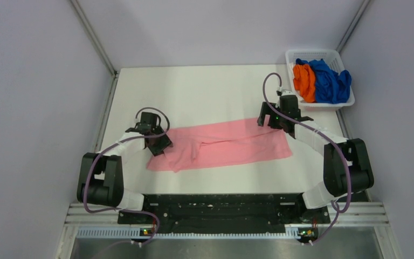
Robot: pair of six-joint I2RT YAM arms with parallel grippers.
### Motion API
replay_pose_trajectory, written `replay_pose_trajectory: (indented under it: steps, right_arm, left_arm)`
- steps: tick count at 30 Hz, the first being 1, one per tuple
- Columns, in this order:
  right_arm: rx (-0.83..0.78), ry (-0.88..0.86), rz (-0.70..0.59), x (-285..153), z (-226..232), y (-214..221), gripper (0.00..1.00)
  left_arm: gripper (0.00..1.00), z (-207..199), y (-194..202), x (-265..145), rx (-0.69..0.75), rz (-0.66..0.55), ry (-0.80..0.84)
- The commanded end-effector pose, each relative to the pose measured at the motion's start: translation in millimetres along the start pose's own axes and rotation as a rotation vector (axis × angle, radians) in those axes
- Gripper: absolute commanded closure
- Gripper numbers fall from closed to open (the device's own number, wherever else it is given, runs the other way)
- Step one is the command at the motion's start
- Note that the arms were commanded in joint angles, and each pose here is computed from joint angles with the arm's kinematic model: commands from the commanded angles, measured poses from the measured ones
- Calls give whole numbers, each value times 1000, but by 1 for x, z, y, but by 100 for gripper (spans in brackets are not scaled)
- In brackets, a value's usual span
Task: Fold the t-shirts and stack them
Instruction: Fold the other side of the tshirt into a rectangle
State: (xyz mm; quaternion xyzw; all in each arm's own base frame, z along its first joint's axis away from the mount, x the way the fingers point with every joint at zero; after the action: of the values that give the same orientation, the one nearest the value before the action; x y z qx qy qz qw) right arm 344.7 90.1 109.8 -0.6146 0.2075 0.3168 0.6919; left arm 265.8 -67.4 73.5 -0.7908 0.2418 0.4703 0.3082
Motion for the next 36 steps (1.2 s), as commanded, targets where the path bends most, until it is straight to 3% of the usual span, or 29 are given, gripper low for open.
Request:
replay_pose_trajectory:
  steps: [1,15,17,21,25,30,36]
  right_arm:
    - [-23,10,-52,-6,1,-12,4]
    - [-32,19,-31,-3,0,-10,4]
    - [-35,18,-31,-4,0,-10,4]
    - [-34,18,-30,-4,0,-9,4]
    - [-36,44,-33,-5,-4,-9,4]
    - [-36,40,-26,-3,-4,-7,4]
    - [-39,44,-15,-2,-5,-3,4]
  left_arm:
    - [47,-15,-15,-8,2,-57,38]
    - [50,-18,-18,-4,23,-31,14]
    - [54,-19,-16,-1,20,-18,26]
    - [82,-21,-16,-1,17,-21,36]
    - [100,-14,-15,0,18,-23,1]
    - [100,-18,-19,-6,21,-54,27]
    - [100,-36,-57,-23,26,-229,34]
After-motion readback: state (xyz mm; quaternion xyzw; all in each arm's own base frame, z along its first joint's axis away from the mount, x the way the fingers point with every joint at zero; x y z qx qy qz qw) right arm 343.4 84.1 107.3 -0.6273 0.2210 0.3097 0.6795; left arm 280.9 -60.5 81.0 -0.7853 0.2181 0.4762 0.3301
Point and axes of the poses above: each gripper's point midway between its finger pads, its own x axis out along the fingers, its own z axis along the line the jaws close on, y = z × x, the point moved 5 cm from there along -x, back along the fingers, and after that the axes turned 7 degrees about -x, right-handed, at the moved point
